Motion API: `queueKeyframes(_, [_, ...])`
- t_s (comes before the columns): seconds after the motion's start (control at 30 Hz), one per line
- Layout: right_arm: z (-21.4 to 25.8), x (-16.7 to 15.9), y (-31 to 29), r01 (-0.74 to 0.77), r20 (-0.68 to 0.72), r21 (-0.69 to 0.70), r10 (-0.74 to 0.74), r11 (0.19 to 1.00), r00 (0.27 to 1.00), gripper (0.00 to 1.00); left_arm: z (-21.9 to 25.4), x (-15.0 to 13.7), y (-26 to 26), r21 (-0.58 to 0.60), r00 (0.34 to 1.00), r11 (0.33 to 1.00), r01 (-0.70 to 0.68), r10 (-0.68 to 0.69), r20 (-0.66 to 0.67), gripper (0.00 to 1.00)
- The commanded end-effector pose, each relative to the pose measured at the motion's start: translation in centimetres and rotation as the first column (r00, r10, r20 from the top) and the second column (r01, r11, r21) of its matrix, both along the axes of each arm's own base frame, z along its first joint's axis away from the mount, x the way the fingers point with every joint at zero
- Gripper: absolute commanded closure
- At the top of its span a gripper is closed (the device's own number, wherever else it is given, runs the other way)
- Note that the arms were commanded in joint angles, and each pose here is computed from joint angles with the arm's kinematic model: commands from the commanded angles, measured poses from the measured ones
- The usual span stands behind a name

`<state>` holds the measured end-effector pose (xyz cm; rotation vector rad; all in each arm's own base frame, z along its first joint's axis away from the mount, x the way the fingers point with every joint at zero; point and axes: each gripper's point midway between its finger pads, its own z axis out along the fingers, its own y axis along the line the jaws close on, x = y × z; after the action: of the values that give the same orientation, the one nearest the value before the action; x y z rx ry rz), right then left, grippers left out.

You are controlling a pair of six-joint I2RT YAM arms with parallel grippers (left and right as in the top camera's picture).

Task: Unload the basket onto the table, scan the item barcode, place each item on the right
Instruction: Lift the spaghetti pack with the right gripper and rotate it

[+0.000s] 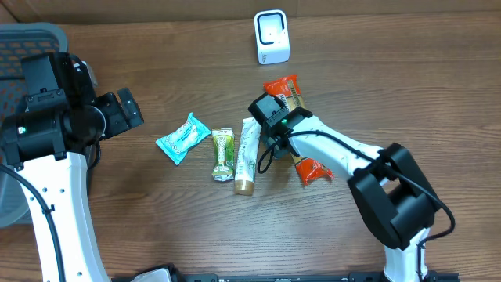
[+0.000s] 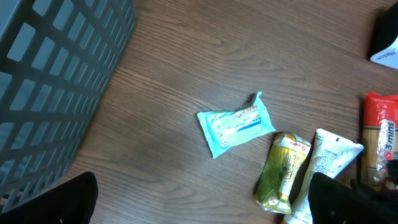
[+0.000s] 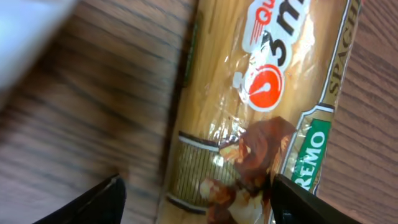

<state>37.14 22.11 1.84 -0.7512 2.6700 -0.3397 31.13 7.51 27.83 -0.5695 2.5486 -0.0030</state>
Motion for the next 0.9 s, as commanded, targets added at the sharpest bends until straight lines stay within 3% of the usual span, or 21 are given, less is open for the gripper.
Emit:
queueKeyframes(0.0, [-1.3, 0.0, -0.8, -0.006, -0.01, -0.052, 0.005, 0.999, 1.0, 0.28, 0.7, 0.1, 0.1, 0.012, 1.0, 1.0, 0.015, -0.015, 0.02, 0.0])
queueKeyframes(0.43, [-3.9, -1.4, -3.7, 0.021, -0.048, -0.115, -0.027, 0.993, 0.998, 0.3, 0.7, 0.1, 0.1, 0.012, 1.0, 1.0, 0.015, -0.015, 0.02, 0.01])
queueKeyframes(0.87, [-4.8, -1.7, -4.5, 0.049, -0.092, -0.077, -0.056, 0.996, 0.994, 0.36, 0.7, 0.1, 0.1, 0.012, 1.0, 1.0, 0.015, -0.015, 0.02, 0.0])
